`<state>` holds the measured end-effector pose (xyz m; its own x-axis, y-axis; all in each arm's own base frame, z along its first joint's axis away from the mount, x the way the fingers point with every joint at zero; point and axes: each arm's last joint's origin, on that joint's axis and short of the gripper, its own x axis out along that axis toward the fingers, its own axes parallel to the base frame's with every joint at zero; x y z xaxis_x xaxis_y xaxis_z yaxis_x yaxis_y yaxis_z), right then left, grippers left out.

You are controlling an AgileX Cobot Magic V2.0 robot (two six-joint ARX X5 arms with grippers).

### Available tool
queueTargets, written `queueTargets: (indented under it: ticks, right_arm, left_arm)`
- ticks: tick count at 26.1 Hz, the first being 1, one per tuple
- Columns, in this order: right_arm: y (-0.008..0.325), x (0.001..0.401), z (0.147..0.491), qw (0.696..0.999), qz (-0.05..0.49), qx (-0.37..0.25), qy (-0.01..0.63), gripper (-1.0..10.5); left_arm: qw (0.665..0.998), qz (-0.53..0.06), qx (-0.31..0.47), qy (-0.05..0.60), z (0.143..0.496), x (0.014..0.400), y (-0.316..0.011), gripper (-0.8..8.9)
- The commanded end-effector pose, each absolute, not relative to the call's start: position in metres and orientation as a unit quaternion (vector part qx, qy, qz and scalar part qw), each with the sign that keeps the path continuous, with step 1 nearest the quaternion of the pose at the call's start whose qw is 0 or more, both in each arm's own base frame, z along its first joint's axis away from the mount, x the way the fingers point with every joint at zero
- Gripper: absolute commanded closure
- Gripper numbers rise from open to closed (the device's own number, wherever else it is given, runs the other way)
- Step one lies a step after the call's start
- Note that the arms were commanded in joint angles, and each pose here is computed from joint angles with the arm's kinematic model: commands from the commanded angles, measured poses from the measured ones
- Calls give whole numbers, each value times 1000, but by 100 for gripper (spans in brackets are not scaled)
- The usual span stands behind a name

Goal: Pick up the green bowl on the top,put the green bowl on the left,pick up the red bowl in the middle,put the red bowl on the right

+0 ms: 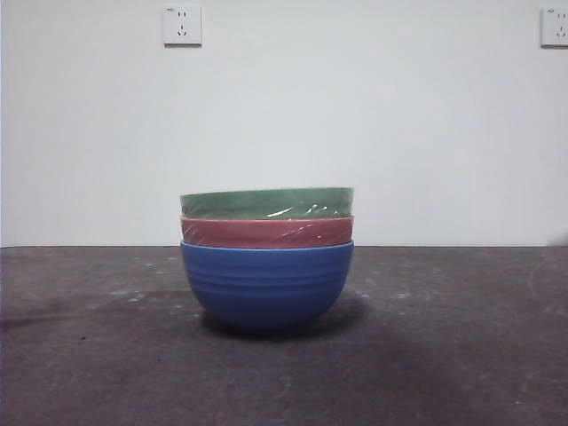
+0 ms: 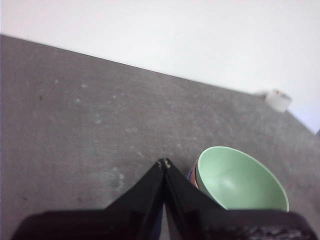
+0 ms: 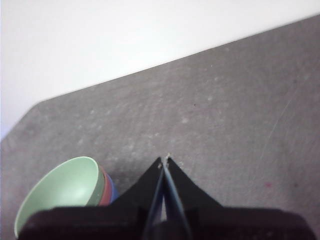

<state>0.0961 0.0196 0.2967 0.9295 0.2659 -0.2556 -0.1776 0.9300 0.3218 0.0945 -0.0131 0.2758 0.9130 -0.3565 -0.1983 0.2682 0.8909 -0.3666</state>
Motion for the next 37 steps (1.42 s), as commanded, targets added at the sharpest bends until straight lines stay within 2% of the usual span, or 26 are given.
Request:
queueTargets:
  ticks: [1, 7, 10, 13, 14, 16, 17, 18, 19, 24, 29, 33, 37]
  right_arm:
    - [21, 105, 312, 975, 122, 87, 165, 947]
    - [26, 127, 329, 962, 147, 11, 228, 947]
    - [30, 139, 329, 949, 175, 2, 262, 946]
    - [32, 149, 324, 940, 187, 6, 285, 940]
    - [33, 151, 322, 937, 193, 8, 291, 926]
    - [34, 156, 319, 934, 194, 9, 301, 814]
    - [34, 158, 318, 932, 194, 9, 306, 739]
    - [35, 160, 316, 930, 193, 10, 311, 717]
    - [35, 162, 315, 929, 193, 11, 315, 717]
    - [36, 164, 313, 927, 192, 15, 321, 720]
    - [36, 164, 313, 927, 192, 15, 322, 721]
    - [36, 164, 313, 927, 192, 15, 323, 721]
    - [35, 164, 313, 926, 191, 15, 326, 722]
  left_arm:
    - [967, -189, -88, 146, 293, 104, -14, 820]
    - [941, -256, -32, 221, 318, 128, -19, 821]
    - [917, -310, -21, 250, 323, 141, -23, 818]
    - [905, -327, -21, 271, 323, 153, -27, 817]
    - [902, -331, -22, 276, 323, 155, -29, 816]
    - [895, -343, -20, 285, 320, 160, -34, 795]
    - [890, -351, -16, 290, 318, 164, -39, 692]
    - [885, -360, -13, 296, 315, 167, -44, 543]
    - [879, -372, -9, 298, 313, 171, -49, 462]
    - [826, -445, 21, 345, 314, 197, -93, 467]
    - [774, -481, 160, 379, 315, 219, -159, 467]
    - [740, -486, 224, 406, 294, 231, -198, 467]
    - [710, -492, 248, 438, 264, 240, -216, 468]
